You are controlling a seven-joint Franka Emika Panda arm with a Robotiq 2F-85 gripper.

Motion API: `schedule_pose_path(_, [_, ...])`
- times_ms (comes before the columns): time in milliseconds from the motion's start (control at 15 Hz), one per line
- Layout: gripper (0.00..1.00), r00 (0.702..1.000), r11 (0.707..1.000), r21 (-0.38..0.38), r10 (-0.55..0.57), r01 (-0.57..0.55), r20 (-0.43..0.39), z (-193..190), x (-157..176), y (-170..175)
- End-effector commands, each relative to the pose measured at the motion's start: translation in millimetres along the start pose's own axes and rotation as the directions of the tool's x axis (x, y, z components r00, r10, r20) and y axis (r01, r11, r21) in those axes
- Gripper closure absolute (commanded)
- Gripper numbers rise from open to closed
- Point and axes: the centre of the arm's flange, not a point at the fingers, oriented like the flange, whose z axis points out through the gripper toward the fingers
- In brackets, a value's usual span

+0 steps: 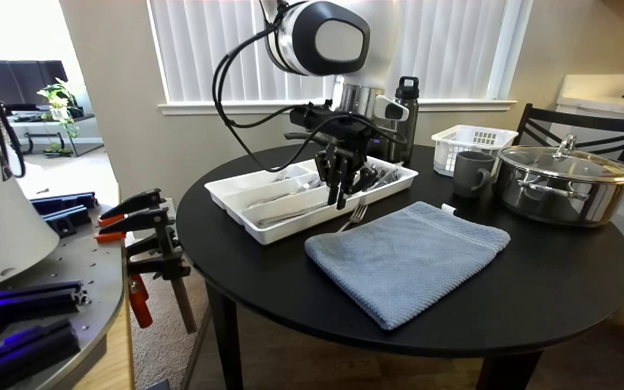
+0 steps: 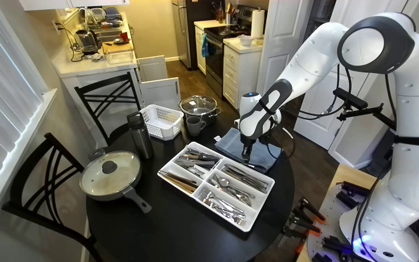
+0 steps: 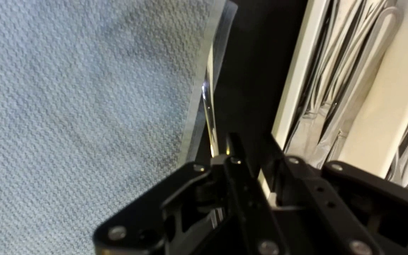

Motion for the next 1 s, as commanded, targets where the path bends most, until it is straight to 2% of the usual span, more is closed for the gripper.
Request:
schedule_pose_path(0, [1.00, 0.998, 0.998, 0.011, -0.061, 0.060, 0.029, -7.8, -11.1, -1.3])
schedule_pose_path(333, [1.00, 0.997, 0.997, -0.033, -0.071, 0.072, 0.036, 4.0, -1.8, -12.3])
schedule_pose_path(400, [0.74, 0.997, 0.996, -0.038, -0.074, 0.075, 0.039, 5.5, -0.4, -13.9])
schedule_pose_path(533, [0.69, 0.996, 0.995, -0.051, -0.081, 0.083, 0.047, 8.5, 0.3, -14.2])
schedule_pose_path(733, [0.51, 0.995, 0.993, -0.081, -0.077, 0.082, 0.058, 6.9, -4.3, -5.0])
schedule_pose_path(933, [0.53, 0.996, 0.992, -0.107, -0.066, 0.072, 0.058, 2.5, -11.0, 10.2])
